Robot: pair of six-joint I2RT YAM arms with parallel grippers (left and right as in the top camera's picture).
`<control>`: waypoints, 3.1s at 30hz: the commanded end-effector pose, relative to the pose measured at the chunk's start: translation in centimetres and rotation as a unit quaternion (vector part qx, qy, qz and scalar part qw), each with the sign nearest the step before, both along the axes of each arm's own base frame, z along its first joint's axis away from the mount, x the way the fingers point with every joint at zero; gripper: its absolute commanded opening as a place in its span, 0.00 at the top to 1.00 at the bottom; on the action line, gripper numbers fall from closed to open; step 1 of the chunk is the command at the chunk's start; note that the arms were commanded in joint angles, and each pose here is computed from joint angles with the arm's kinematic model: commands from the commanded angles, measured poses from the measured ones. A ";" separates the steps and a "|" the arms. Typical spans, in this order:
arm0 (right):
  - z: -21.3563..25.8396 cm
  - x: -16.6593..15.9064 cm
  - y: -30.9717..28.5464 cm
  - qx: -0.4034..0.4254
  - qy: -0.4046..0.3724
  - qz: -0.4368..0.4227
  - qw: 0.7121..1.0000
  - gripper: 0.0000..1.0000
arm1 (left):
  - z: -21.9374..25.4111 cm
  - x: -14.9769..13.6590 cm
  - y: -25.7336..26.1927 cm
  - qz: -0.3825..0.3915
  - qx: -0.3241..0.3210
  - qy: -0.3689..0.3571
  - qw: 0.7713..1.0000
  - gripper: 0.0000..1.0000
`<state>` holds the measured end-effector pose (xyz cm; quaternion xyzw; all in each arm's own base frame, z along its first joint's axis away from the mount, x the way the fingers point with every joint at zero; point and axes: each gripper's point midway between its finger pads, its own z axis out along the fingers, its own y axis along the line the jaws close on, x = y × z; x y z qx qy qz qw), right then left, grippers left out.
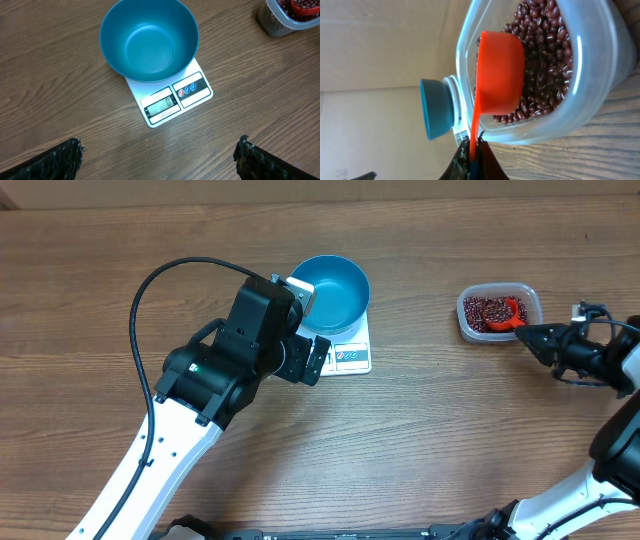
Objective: Scoop item into bowl and weigh 150g on scale
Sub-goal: 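Drag the red cup through the beans with the right gripper to scoop, then lift the filled red cup and carry it over the blue bowl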
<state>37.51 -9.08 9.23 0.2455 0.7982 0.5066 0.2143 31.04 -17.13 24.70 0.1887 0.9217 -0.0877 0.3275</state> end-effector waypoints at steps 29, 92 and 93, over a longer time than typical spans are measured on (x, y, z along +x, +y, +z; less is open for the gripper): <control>6.0 -0.4 2.2 0.141 -0.128 0.024 0.981 0.96 | 0.4 0.3 -0.3 -0.001 -0.005 -0.004 1.000 0.00; 6.7 -2.1 23.0 0.191 -0.088 0.292 0.933 0.96 | 0.4 0.3 -0.4 -0.002 -0.005 -0.004 1.000 0.00; 6.7 -1.9 23.0 0.192 -0.086 0.292 0.933 0.96 | 0.4 0.3 -0.4 -0.002 -0.005 -0.004 1.000 0.00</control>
